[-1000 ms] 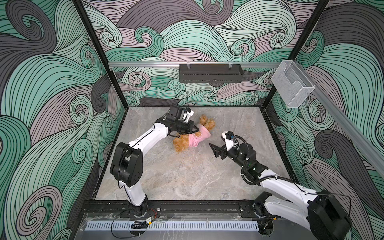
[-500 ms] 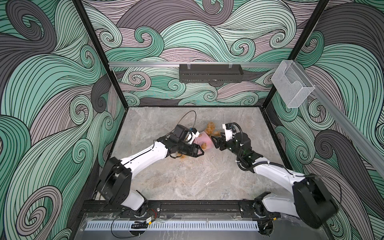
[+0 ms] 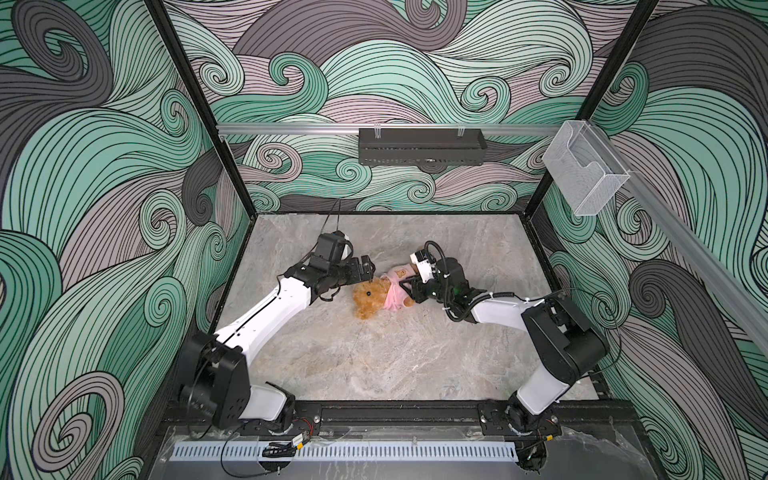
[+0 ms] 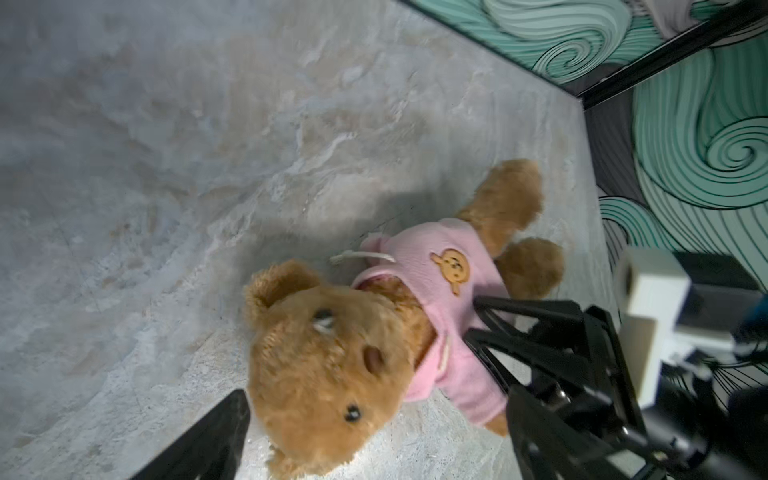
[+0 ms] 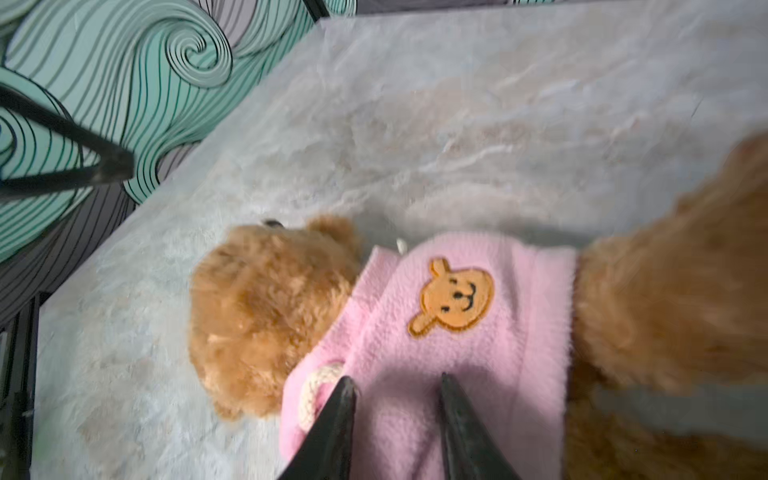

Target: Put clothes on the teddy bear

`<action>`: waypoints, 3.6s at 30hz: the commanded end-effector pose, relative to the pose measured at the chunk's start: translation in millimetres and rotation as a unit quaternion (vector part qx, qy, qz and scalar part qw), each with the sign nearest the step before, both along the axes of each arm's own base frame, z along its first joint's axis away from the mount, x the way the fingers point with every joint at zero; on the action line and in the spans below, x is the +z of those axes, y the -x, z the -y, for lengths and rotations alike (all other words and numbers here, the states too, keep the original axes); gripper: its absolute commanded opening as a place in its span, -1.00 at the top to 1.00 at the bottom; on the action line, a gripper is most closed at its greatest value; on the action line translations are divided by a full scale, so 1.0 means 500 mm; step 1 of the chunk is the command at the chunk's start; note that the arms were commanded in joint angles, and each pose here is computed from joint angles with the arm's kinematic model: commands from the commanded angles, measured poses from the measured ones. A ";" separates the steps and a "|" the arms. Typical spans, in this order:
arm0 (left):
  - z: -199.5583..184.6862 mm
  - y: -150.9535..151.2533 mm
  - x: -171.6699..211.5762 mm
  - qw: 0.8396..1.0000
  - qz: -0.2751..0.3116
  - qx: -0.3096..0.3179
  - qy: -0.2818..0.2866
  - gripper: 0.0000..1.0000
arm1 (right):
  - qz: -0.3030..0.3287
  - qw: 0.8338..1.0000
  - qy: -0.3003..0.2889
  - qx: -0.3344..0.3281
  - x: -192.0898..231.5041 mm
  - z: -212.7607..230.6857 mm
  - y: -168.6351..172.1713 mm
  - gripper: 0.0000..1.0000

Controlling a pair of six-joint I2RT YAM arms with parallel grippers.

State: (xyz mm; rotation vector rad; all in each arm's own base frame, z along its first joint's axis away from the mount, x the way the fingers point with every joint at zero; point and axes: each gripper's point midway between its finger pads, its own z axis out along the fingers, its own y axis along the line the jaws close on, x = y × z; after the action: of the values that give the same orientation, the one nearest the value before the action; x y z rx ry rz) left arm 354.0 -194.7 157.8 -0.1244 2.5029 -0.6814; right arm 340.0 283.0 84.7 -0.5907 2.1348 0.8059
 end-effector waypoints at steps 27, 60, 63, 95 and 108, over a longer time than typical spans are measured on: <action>0.134 0.055 -0.141 0.971 -0.135 -0.163 0.113 -0.18 | -0.041 0.998 0.052 -0.022 -0.073 0.046 0.119 0.20; 0.128 0.071 0.240 0.906 0.302 -0.293 0.054 1.00 | 0.204 0.977 -0.006 0.064 0.359 0.135 0.125 -0.99; 0.127 0.080 0.243 0.907 0.302 -0.287 0.068 1.00 | 0.221 0.973 0.001 0.068 0.363 0.139 0.131 -0.99; 0.126 0.068 0.061 0.949 0.029 -0.307 0.066 1.00 | -0.061 0.993 -0.095 0.021 0.110 0.108 0.114 0.03; 0.010 -0.191 -0.001 0.974 -0.034 -0.139 -0.173 -0.45 | -0.209 0.964 -0.085 -0.141 -0.036 0.135 0.085 0.14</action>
State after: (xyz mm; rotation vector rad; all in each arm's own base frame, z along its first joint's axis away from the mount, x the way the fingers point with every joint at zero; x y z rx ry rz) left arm 431.5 -243.0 139.6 0.4259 2.6779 -0.6870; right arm 285.0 227.6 74.3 -0.1759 2.3789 1.0661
